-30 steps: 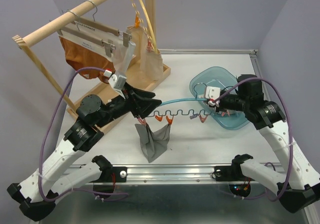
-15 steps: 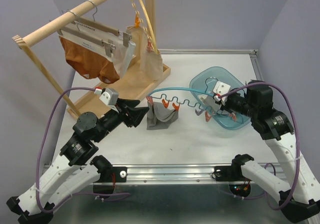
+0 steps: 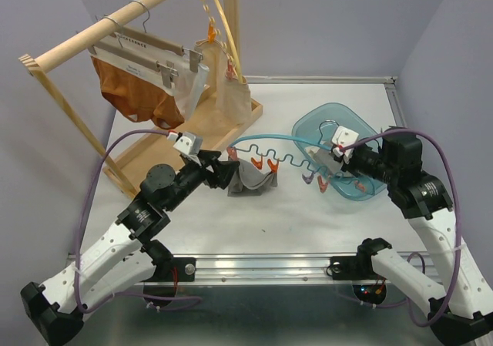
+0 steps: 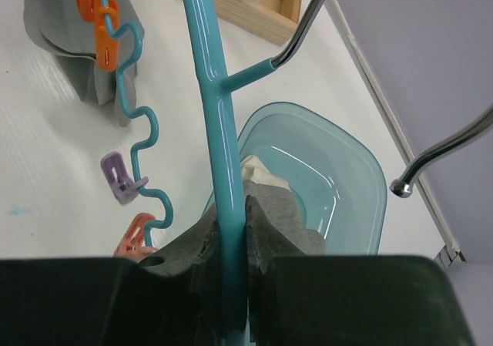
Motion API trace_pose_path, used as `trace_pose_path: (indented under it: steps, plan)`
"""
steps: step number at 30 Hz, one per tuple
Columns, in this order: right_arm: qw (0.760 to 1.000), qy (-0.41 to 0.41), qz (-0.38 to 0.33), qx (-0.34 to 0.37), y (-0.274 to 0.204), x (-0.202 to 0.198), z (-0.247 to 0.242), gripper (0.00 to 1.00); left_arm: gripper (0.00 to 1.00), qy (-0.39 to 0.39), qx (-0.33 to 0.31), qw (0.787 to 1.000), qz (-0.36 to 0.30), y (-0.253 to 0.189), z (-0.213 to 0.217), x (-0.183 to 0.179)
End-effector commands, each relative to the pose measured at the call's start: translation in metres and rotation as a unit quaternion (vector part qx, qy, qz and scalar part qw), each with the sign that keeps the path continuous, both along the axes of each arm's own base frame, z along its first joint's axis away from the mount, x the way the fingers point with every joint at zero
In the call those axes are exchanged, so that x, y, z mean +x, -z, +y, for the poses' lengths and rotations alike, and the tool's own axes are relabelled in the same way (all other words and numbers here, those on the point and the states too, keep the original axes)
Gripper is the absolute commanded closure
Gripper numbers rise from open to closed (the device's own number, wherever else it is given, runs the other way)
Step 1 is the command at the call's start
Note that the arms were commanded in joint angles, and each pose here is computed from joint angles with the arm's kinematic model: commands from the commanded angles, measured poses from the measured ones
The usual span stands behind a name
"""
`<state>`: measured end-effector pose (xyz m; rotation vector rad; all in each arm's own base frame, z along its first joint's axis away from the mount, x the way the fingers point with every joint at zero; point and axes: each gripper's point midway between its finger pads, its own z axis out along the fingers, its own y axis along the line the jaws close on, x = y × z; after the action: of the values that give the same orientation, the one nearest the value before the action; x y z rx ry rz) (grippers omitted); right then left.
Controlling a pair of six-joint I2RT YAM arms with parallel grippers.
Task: Remove the underwear clipped to the hanger
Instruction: Remove the underwear from the hanger.
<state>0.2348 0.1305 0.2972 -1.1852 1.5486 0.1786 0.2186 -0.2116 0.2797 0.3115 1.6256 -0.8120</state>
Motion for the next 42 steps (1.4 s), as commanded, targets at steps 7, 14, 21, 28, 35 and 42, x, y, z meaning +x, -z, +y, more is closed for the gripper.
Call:
trace_pose_path:
  steps: [7, 14, 21, 28, 35, 42]
  plan:
    - [0.998, -0.005, -0.044, 0.036, -0.029, 0.002, 0.005, 0.99, 0.21, -0.017, -0.028, 0.999, -0.028, -0.002, -0.002, 0.017]
    - [0.998, -0.012, -0.041, 0.039, -0.029, 0.001, 0.007, 1.0, 0.22, -0.019, -0.036, 0.999, -0.018, 0.013, 0.005, 0.024]
    - [0.998, -0.018, -0.039, 0.043, -0.03, 0.0, 0.009, 1.0, 0.23, 0.007, -0.069, 0.997, -0.02, 0.013, 0.012, 0.035]
    - [0.998, -0.024, -0.035, 0.048, -0.031, -0.001, 0.011, 1.0, 0.25, 0.039, -0.077, 0.996, -0.015, 0.014, 0.002, 0.035]
    - [0.998, -0.026, -0.034, 0.049, -0.031, -0.001, 0.011, 1.0, 0.27, 0.05, -0.084, 0.995, -0.007, 0.016, -0.003, 0.035]
    - [0.998, -0.029, -0.032, 0.052, -0.031, -0.002, 0.012, 0.99, 0.46, 0.049, -0.085, 0.995, 0.018, 0.023, -0.009, 0.045]
